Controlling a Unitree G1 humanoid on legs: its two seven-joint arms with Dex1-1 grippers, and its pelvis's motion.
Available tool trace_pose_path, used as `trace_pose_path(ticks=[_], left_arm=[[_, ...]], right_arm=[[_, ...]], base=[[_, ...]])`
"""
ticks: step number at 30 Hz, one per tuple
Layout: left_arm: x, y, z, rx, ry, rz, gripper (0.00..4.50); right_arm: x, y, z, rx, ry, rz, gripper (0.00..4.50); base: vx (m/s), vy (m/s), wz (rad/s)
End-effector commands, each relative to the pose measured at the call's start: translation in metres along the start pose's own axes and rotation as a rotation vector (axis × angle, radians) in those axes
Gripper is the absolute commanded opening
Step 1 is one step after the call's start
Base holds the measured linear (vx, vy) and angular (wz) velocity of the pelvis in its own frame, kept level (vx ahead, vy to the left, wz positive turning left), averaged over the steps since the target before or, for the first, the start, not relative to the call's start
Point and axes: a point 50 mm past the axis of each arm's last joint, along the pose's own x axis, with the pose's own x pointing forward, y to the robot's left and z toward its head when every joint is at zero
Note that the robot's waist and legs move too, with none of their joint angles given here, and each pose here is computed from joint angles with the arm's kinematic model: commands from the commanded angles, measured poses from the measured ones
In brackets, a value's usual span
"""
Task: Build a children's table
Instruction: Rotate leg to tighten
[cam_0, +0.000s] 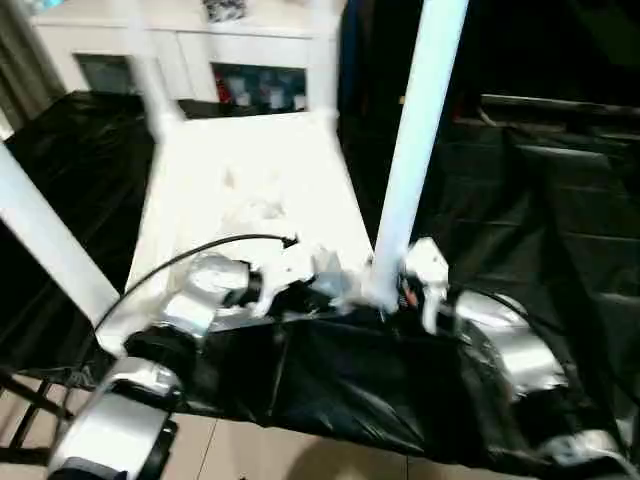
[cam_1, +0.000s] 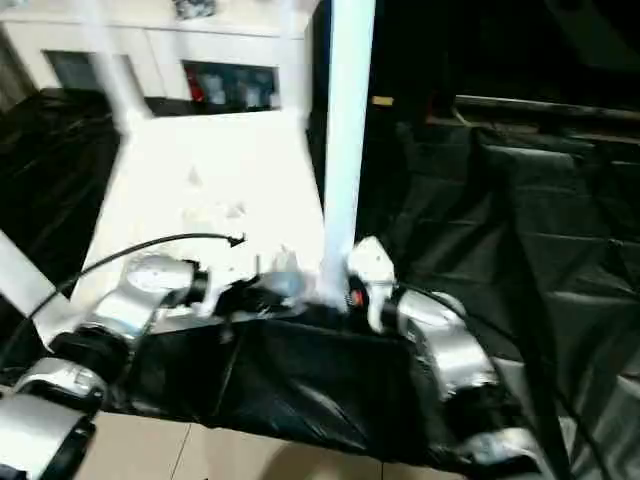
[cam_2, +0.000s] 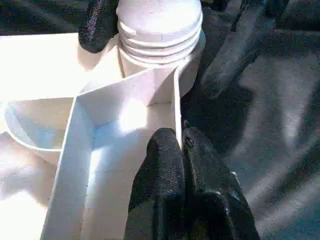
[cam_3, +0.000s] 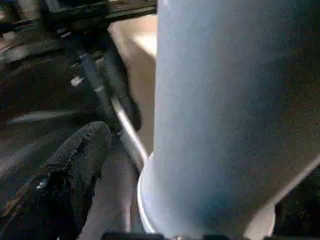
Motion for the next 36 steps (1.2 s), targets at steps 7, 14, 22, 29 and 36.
trace_pose_path(ticks=[7, 14, 22, 29, 36], left_arm=[[0.002, -0.013, -0.009, 0.016, 0.077, -0.203, 0.0], [-0.002, -0.012, -0.01, 0.027, 0.094, -0.236, 0.0], [-0.006, -0.014, -0.016, 0.011, 0.119, -0.262, 0.0], [0.005, -0.004, -0.017, -0.023, 0.156, -0.079, 0.0], [0.045, 0.002, 0.001, -0.098, 0.072, 0.134, 0.0]], right_arm=[[0.001, 0.001, 0.004, -0.021, 0.056, 0.157, 4.07], [-0.002, -0.002, 0.006, -0.008, 0.078, 0.208, 3.43], [-0.001, 0.001, 0.004, 0.019, 0.064, 0.236, 2.79], [0.007, 0.005, -0.002, 0.097, -0.005, 0.097, 2.67], [0.038, -0.002, -0.019, 0.244, -0.002, -0.393, 2.66]], base=[[0.0, 0.0, 0.0], [0.0, 0.0, 0.0], [0.0, 0.0, 0.0], [0.0, 0.0, 0.0], [-0.04, 0.004, -0.03]])
